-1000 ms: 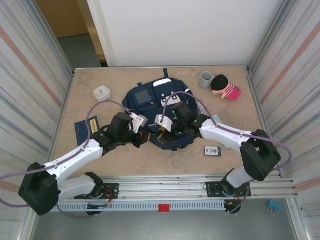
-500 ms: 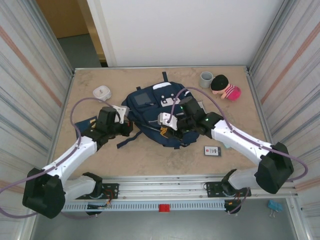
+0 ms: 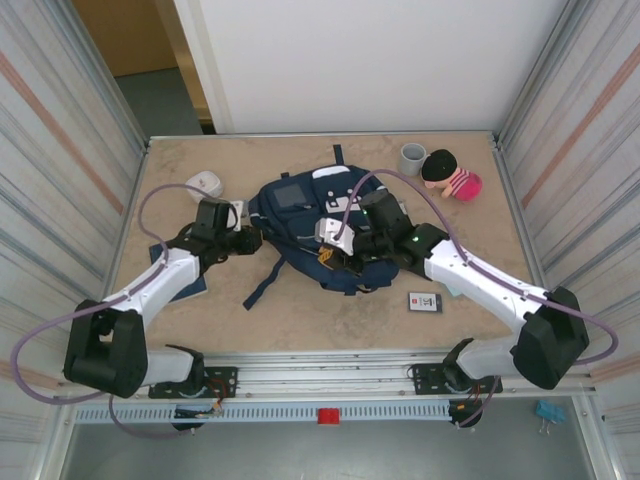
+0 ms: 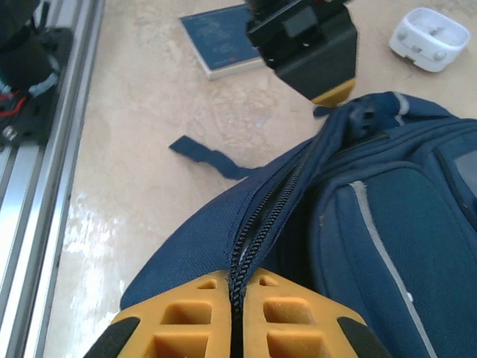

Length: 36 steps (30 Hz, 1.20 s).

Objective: Pack books, pencil case, and school supplies into a backpack

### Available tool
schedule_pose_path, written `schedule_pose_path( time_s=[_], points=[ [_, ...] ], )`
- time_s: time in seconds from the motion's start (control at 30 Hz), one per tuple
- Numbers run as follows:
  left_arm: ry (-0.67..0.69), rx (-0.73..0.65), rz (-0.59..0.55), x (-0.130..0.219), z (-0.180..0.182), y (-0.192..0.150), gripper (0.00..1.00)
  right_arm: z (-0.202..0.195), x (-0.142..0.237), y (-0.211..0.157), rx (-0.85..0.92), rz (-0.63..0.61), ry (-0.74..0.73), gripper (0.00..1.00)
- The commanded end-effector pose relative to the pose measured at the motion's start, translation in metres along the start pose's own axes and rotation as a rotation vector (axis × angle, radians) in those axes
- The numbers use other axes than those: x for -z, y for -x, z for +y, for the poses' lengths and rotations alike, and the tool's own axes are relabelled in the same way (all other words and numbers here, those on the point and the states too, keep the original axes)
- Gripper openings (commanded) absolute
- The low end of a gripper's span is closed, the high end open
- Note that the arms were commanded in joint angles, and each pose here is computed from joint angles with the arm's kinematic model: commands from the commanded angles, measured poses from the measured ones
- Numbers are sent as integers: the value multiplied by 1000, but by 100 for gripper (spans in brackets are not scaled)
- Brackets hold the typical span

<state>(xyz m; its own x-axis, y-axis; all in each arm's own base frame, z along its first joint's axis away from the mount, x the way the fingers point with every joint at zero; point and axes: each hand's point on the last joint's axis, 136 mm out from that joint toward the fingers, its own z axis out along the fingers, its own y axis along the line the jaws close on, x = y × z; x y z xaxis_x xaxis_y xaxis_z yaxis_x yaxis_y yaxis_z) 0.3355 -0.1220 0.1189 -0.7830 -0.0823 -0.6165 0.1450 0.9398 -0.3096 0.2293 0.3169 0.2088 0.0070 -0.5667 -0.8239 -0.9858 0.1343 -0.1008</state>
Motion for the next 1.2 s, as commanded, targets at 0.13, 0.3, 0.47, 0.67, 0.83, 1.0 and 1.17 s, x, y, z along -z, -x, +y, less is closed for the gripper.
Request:
schedule_pose_path(
  time_s=[0.13,0.3,0.47,0.67,0.83,1.0,1.17],
  points=[
    [94,135,-54,39,23,8,60,-51,-19,40,-196,-107,-108,52],
    [152,272,-34,55,54,-4,73,-50,-13,64,-411,-163,-50,67],
    [215,365,-42,70,81,-10,82,-53,-27,78,-692,-197,-57,67],
    [269,496,-40,76,112,-30,83,-47,-86,67,-997,-140,28,63],
    [269,521,-46,74,117,-41,83,-41,-136,35,-1098,-15,43,62],
    [282,543,-25,66,122,-51,83,-52,-162,-19,-1201,68,-27,62],
    [292,551,-3,60,125,-54,83,-68,-161,-67,-1318,98,-73,62]
  ],
)
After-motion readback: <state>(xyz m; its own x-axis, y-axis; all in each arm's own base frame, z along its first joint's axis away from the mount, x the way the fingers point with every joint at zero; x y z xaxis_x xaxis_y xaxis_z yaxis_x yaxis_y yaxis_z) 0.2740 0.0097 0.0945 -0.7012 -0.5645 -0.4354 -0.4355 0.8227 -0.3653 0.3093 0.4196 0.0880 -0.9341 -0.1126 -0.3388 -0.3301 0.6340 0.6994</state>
